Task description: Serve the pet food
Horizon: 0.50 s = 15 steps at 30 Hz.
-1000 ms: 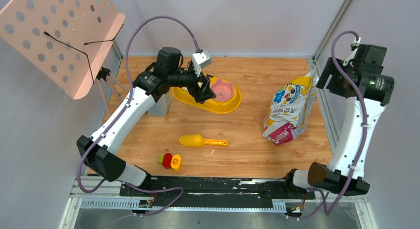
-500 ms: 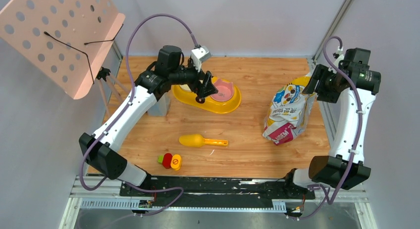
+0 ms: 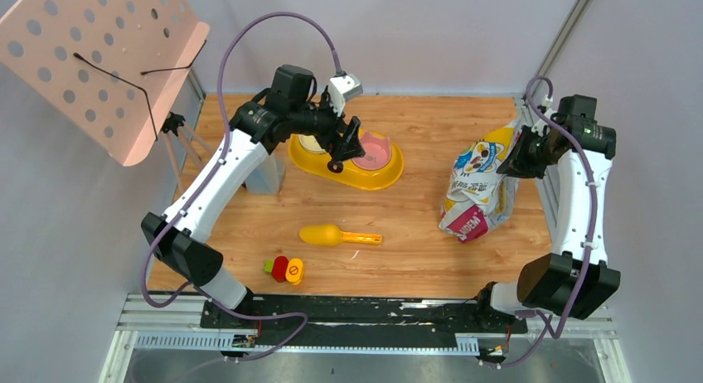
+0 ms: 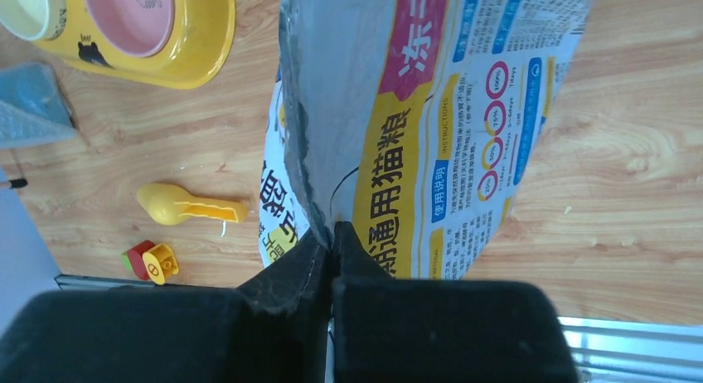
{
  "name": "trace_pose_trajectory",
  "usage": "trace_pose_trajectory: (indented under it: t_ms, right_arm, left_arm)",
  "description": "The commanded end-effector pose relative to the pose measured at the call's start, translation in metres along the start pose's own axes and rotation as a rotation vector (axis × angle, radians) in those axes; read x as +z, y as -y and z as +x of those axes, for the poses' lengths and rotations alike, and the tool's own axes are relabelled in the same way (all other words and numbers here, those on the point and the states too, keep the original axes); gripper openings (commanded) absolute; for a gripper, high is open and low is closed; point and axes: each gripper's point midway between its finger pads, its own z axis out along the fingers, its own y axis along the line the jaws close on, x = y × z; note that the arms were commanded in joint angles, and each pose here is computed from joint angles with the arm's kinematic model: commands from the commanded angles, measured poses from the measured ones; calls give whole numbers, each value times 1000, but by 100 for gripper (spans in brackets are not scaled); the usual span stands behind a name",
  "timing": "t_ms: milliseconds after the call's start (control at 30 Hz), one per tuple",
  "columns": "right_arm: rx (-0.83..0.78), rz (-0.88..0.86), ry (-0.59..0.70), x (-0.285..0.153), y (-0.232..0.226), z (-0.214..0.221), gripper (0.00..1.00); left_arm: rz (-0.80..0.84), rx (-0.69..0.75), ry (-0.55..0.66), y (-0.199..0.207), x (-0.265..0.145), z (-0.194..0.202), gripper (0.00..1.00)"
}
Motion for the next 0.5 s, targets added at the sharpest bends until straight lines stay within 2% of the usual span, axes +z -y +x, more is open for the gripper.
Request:
trace_pose_trajectory:
  t_ms: [0, 67, 267, 367, 467]
  right_arm:
    - [-103, -194, -47, -12, -47, 32, 0]
    - [-196, -272, -48, -20, -70, 42, 0]
    - [-476, -498, -50, -44, -147, 74, 0]
    - [-505, -548, -38, -52, -164, 73, 0]
    - [-510, -530, -45, -45, -162, 70, 0]
  left_arm:
    - [22, -23, 13, 6, -1, -7, 95]
    - [27, -89, 42, 8, 1, -16, 95]
    - [31, -154, 100, 6, 6, -35, 95]
    - [56, -160, 115, 9, 9, -40, 95]
    - [118, -184, 134, 17, 13, -44, 95]
